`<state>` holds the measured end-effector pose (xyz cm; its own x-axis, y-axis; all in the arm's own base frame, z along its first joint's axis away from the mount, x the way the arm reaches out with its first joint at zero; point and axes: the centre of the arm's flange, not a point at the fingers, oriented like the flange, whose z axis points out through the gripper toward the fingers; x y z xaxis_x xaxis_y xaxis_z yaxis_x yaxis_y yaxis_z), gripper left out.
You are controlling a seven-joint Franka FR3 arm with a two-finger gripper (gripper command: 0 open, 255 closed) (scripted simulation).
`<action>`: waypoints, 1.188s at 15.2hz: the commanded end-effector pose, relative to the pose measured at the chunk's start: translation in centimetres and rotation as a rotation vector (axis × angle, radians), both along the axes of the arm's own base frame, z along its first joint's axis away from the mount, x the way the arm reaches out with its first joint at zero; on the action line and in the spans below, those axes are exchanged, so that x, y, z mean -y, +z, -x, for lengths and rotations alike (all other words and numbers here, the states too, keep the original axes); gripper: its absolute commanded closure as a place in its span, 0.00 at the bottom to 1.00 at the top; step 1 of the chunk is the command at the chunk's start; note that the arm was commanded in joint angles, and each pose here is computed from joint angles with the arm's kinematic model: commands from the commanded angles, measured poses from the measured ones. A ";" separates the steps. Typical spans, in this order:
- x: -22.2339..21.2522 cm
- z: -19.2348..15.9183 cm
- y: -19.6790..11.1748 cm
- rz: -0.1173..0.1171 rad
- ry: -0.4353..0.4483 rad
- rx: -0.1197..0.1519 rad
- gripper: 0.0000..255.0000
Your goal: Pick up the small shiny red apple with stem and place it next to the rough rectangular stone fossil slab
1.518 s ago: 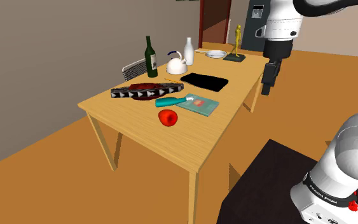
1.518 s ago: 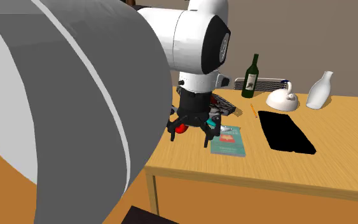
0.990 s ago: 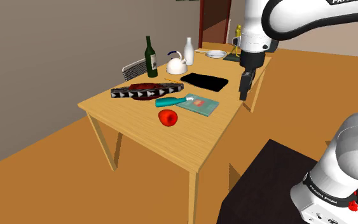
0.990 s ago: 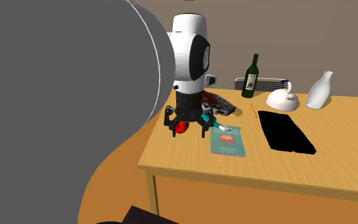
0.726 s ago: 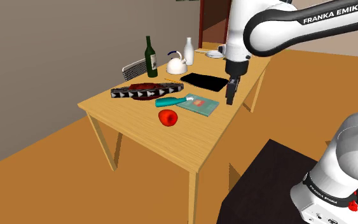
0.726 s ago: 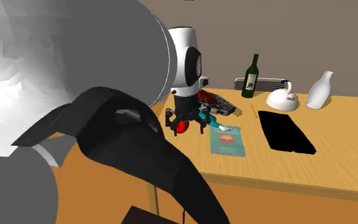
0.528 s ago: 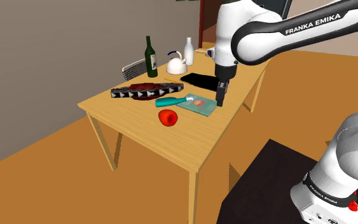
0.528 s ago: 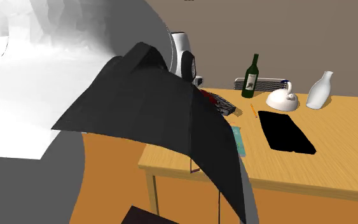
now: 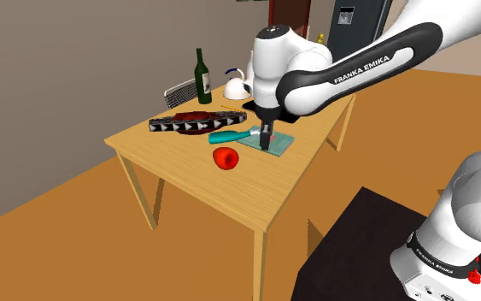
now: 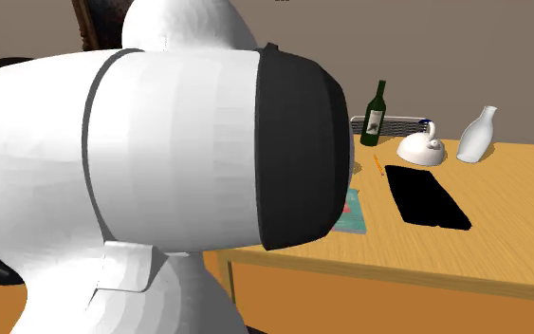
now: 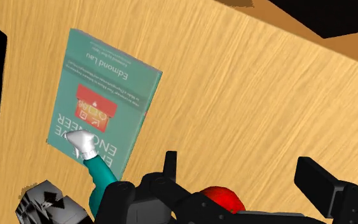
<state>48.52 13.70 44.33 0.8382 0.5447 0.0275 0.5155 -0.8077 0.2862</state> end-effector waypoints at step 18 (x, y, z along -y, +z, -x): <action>-6.5 -9.4 -9.1 0.144 0.207 0.116 0.00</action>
